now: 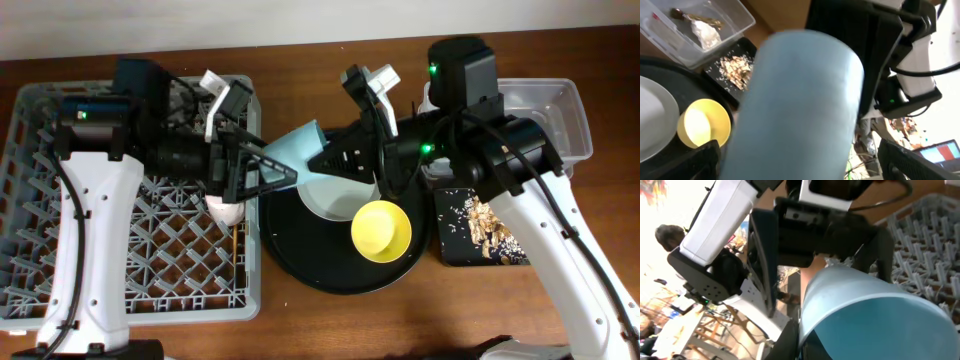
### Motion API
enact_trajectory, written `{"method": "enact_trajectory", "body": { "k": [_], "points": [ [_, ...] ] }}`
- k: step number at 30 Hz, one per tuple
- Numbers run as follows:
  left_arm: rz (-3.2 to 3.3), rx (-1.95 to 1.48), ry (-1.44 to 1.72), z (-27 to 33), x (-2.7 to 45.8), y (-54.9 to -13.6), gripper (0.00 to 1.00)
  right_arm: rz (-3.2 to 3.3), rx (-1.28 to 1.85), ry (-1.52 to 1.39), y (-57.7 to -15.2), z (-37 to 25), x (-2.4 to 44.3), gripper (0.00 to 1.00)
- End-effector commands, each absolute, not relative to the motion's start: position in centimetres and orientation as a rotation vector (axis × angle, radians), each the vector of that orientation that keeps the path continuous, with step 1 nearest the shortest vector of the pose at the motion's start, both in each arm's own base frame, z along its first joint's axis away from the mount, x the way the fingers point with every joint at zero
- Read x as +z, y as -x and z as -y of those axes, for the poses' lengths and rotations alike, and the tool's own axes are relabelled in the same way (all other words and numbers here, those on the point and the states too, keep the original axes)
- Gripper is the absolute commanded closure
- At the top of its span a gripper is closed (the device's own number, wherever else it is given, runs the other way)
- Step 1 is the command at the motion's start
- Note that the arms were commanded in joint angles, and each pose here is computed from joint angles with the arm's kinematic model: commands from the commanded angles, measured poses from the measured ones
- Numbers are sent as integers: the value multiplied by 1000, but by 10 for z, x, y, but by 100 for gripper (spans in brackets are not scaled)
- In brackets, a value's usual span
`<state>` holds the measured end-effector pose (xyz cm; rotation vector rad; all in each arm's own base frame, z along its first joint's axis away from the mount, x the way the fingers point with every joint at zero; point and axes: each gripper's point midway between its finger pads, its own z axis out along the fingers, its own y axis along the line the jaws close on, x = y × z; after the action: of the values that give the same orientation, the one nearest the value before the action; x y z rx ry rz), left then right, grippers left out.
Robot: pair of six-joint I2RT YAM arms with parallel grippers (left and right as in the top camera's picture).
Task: Sort waste into correct bins and load items into the dishwasher rack
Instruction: 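Pass the blue cup from the right gripper to the left gripper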
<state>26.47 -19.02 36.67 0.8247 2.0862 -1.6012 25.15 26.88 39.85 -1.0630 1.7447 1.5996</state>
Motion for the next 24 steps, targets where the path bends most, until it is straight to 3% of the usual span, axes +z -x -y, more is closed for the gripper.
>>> {"method": "enact_trajectory", "body": {
  "k": [1, 10, 13, 15, 20, 24],
  "points": [
    [-2002, -1597, -889, 191, 376, -258, 1, -1715, 1576, 1079, -252, -271, 402, 96],
    [-1984, -1597, -938, 198, 376, -253, 2, -1729, 1581, 1073, -252, -271, 400, 96],
    [-1985, -1590, -944, 198, 375, -253, 9, -1725, 1589, 1089, -248, -275, 400, 96],
    [-1986, -1589, -944, 198, 375, -253, 25, -1722, 1594, 1099, -245, -277, 400, 96],
    [-2041, -1527, -963, 195, 365, -254, 35, -1722, 1594, 1099, -245, -277, 400, 95],
    [-2109, -1486, -917, 186, 358, -260, 36, -1737, 1568, 1084, -249, -277, 398, 64]
  ]
}}
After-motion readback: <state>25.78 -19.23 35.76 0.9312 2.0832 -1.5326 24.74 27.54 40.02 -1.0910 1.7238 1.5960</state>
